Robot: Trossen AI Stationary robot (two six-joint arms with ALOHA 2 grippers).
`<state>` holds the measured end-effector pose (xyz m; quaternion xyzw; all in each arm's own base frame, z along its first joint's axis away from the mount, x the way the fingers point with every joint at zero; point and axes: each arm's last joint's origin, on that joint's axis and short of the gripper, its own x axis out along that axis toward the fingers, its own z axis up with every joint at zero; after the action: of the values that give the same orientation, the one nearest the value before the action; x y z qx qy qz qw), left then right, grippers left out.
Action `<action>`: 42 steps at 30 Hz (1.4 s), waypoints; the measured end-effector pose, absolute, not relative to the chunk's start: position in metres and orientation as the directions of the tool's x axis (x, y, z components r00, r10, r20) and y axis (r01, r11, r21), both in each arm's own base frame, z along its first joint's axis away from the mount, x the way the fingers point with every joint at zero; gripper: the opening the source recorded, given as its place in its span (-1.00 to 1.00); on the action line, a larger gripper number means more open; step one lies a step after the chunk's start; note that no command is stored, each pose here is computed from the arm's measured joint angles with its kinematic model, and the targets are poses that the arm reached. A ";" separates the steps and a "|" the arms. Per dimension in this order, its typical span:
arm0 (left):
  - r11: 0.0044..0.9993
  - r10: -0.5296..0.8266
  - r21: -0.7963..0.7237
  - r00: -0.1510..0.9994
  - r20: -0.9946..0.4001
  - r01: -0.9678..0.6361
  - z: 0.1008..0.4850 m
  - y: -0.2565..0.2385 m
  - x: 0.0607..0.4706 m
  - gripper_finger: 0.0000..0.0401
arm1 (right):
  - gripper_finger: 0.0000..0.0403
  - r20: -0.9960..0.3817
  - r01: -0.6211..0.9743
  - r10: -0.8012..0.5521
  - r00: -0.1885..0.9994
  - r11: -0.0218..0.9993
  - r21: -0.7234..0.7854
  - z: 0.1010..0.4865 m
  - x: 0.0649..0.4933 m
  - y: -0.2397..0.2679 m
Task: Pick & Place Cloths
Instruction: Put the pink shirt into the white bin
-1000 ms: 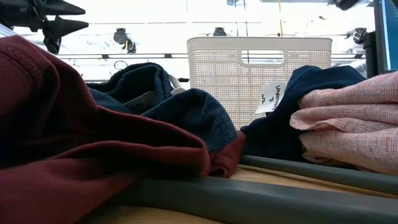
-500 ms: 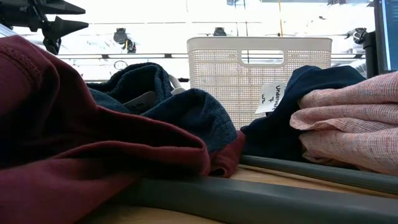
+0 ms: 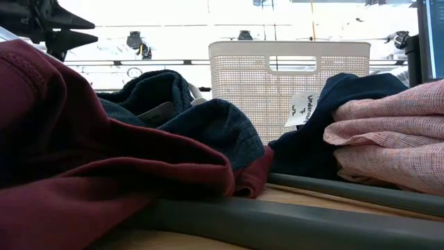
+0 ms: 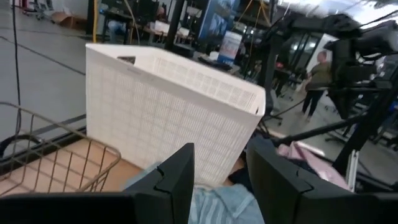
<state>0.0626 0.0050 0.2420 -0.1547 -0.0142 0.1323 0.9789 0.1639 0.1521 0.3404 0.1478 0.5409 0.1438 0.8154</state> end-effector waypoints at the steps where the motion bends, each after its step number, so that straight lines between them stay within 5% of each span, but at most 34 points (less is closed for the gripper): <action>1: 0.917 0.263 -0.302 0.964 -0.026 -0.258 0.241 0.005 0.063 -0.27 | -1.00 -0.856 -0.050 0.374 0.356 0.923 0.382 0.335 0.165 0.158; 20: 0.919 0.262 -0.284 0.962 -0.080 -0.274 0.235 0.005 0.062 -0.27 | -0.89 -0.961 0.168 0.247 0.126 0.949 0.266 0.281 0.185 0.198; 36: 0.920 0.262 -0.282 0.962 -0.080 -0.274 0.235 0.005 0.062 -0.27 | 0.16 -0.957 0.033 0.255 0.138 0.965 0.261 0.279 0.186 0.199; 42: 0.920 0.262 -0.281 0.962 -0.080 -0.273 0.235 0.005 0.062 -0.27 | 0.37 -0.961 -0.013 0.248 0.125 0.968 0.249 0.258 0.185 0.198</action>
<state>0.0623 0.0050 0.2353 -0.1465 0.0202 0.1366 0.9795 0.1850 0.1982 0.2582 0.0899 0.6556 0.0877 0.7446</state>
